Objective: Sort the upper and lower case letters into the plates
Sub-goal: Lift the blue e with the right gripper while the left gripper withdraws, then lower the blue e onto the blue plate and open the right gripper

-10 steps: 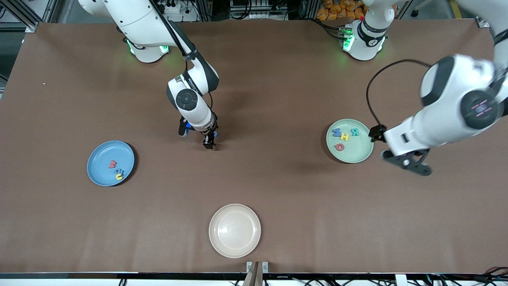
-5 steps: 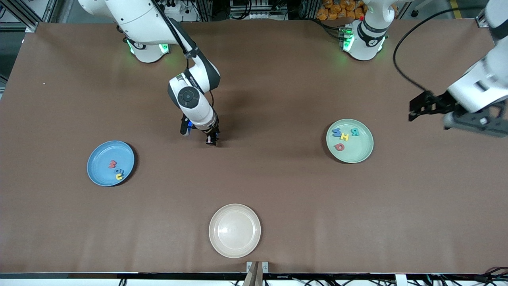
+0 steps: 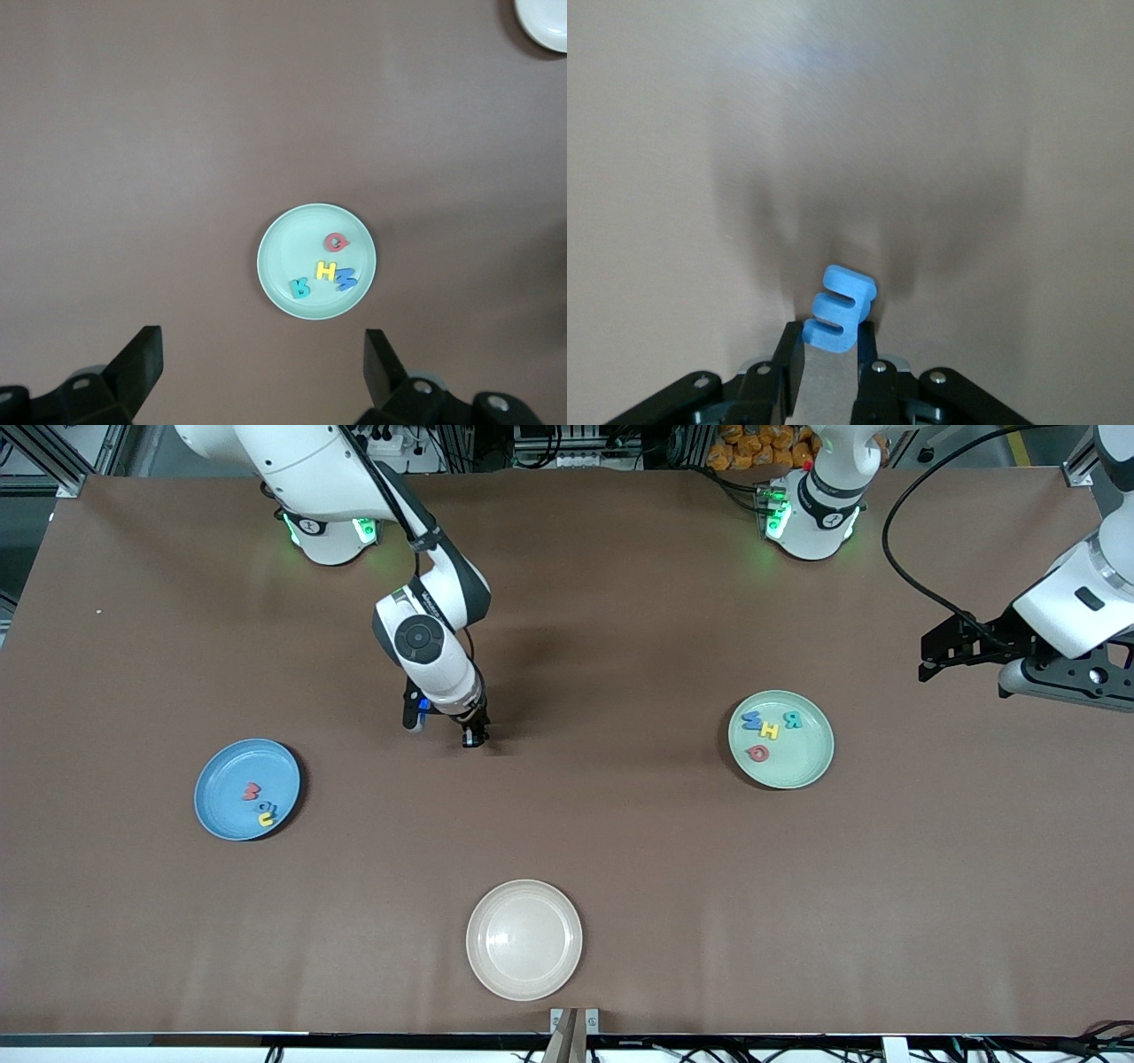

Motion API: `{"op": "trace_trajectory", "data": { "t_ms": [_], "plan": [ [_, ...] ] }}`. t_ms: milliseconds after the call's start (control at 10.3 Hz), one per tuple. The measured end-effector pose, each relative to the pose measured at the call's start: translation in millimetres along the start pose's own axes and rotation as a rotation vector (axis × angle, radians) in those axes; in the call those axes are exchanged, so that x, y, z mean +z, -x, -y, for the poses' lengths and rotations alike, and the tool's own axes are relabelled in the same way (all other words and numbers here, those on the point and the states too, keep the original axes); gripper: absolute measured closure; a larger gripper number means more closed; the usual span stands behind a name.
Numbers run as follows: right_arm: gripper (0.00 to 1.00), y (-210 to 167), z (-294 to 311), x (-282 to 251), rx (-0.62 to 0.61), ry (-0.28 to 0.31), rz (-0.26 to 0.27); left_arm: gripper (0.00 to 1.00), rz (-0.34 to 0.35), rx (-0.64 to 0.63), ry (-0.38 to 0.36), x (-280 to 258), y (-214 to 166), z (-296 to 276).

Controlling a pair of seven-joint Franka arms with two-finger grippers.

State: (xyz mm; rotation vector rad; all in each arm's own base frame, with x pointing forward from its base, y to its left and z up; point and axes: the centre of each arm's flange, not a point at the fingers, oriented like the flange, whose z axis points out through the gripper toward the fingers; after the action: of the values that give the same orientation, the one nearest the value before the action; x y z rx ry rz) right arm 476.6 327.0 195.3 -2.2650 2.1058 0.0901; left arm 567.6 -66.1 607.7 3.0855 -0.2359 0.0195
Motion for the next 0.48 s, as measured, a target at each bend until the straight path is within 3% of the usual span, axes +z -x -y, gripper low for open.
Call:
{"op": "trace_trajectory", "data": {
  "t_ms": [290,483],
  "plan": [
    [0.71,-76,32,-27,-0.174,0.039,-0.044,0.0,0.048,-0.098,0.006,9,7,34],
    [0.71,-146,48,-29,-0.326,0.098,-0.14,0.0,0.05,-0.001,0.008,10,9,41]
  ]
}}
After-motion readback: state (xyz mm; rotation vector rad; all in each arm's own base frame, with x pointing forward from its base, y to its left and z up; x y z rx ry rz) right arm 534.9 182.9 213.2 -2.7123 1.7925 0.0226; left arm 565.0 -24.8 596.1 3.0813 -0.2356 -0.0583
